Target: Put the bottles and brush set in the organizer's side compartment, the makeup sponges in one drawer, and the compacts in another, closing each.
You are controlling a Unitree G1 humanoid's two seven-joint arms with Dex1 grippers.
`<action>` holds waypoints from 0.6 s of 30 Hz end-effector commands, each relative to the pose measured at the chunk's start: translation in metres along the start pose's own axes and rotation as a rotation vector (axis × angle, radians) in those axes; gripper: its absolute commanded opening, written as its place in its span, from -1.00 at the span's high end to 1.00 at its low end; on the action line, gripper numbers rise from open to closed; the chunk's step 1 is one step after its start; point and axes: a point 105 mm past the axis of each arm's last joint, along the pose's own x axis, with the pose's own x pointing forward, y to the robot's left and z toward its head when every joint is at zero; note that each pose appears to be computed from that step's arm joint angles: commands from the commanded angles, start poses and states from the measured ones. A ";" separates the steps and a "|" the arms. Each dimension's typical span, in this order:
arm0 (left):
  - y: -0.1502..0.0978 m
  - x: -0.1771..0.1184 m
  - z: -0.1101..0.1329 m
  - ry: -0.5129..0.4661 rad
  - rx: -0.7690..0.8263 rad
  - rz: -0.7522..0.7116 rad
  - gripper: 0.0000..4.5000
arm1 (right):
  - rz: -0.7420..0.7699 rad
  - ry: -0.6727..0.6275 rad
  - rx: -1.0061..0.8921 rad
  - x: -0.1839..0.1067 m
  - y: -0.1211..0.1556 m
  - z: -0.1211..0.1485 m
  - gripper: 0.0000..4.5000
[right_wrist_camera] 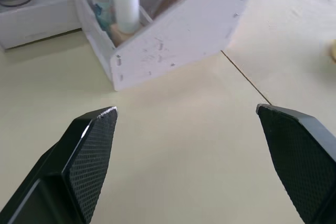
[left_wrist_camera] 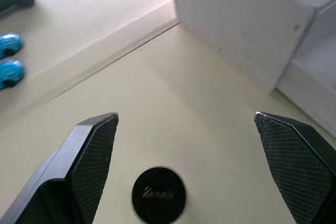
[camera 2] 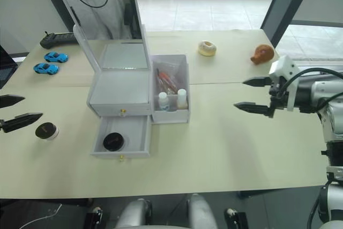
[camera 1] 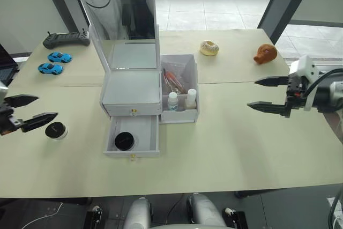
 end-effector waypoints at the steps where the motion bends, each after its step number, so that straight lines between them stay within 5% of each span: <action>1: 0.026 -0.028 -0.020 0.002 -0.016 0.152 -0.99 | -0.130 -0.094 0.035 -0.013 -0.023 0.001 -1.00; 5: 0.035 -0.048 -0.044 0.043 -0.042 0.230 -0.99 | -0.171 -0.074 0.053 -0.022 -0.030 -0.012 -1.00; 10: 0.026 -0.041 -0.042 -0.001 -0.042 0.195 -0.99 | -0.126 -0.093 0.043 -0.014 -0.028 -0.001 -1.00; 14: 0.014 -0.032 -0.031 -0.037 -0.048 0.166 -0.99 | -0.018 -0.197 0.041 0.008 -0.016 0.035 -1.00; 18: 0.002 -0.016 -0.036 -0.005 -0.161 0.257 -0.99 | 0.230 -0.282 -0.042 0.049 0.027 0.102 -1.00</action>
